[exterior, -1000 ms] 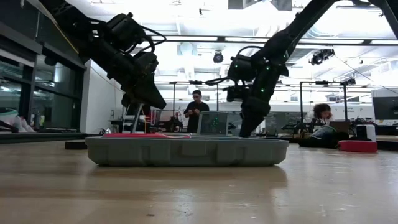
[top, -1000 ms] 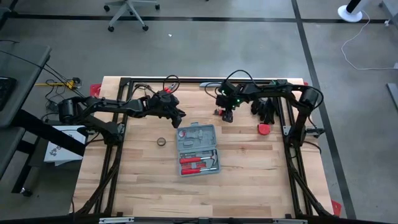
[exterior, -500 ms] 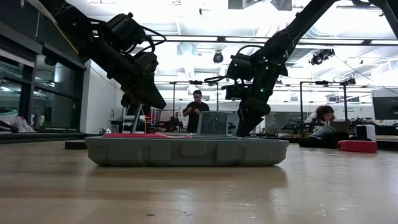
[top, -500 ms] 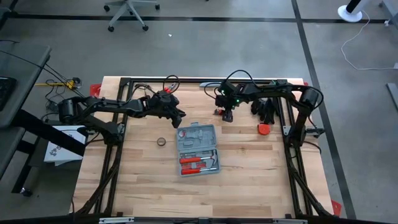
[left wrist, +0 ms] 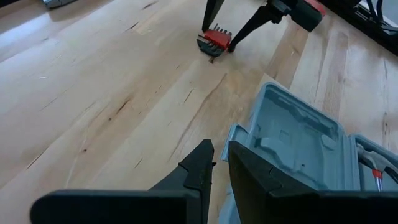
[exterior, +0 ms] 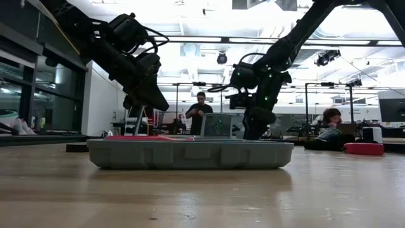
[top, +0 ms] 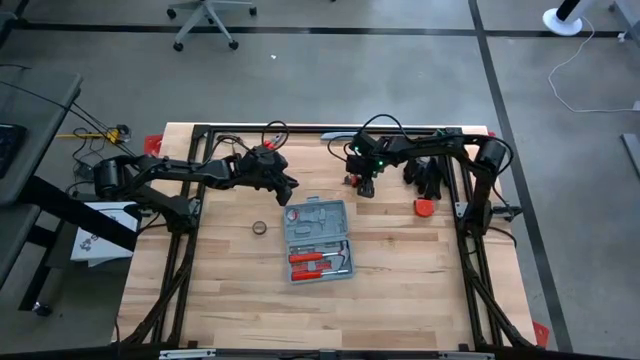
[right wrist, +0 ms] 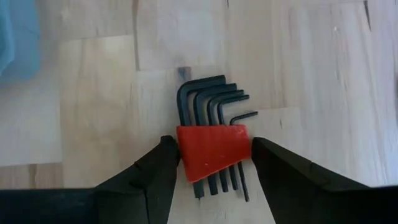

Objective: Prefit tool cases
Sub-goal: Put the orange hex key set into the gray tool case

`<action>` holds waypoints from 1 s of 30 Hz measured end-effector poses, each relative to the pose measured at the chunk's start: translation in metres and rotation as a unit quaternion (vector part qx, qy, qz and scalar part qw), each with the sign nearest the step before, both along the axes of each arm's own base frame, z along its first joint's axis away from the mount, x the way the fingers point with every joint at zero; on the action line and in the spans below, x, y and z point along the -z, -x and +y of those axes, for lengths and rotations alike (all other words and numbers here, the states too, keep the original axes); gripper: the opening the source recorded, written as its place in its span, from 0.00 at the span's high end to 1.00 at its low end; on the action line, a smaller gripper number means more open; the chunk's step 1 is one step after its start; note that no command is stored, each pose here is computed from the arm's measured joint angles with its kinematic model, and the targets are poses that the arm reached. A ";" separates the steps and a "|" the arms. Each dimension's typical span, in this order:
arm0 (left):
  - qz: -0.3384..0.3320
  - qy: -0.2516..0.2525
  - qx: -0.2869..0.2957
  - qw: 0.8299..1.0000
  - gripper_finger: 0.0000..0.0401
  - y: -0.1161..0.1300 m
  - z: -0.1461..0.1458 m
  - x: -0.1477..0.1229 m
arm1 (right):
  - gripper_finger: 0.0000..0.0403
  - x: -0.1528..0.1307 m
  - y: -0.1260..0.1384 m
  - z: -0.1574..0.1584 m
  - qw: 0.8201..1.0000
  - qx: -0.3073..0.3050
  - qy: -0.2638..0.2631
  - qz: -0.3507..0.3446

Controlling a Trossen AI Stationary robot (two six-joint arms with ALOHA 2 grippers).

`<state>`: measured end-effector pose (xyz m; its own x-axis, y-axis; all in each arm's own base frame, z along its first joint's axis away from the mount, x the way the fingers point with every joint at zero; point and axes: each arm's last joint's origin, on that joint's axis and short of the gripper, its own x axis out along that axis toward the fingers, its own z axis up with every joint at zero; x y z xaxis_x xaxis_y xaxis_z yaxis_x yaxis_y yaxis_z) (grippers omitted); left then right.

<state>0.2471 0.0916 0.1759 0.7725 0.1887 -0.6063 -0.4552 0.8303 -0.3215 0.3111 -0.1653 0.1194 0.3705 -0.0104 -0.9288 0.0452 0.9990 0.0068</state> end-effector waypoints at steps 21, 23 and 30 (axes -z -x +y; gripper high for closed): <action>-0.004 0.016 -0.020 1.000 0.88 0.000 0.000 0.000 | 0.99 -0.004 -0.001 0.013 0.988 0.138 -0.075 0.008; -0.008 0.022 -0.021 1.000 0.88 0.000 0.000 0.000 | 0.99 -0.011 0.000 0.012 0.986 0.145 -0.083 -0.010; -0.011 0.034 0.043 0.998 0.88 -0.026 0.016 -0.015 | 1.00 -0.045 0.002 -0.007 0.967 0.205 -0.097 -0.115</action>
<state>0.2731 0.1072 0.1907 0.7970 0.0802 -0.5986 -0.3760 0.8415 -0.3879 0.3089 -0.1723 0.1640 0.5688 -0.0336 -0.8218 0.4124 0.8761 0.2497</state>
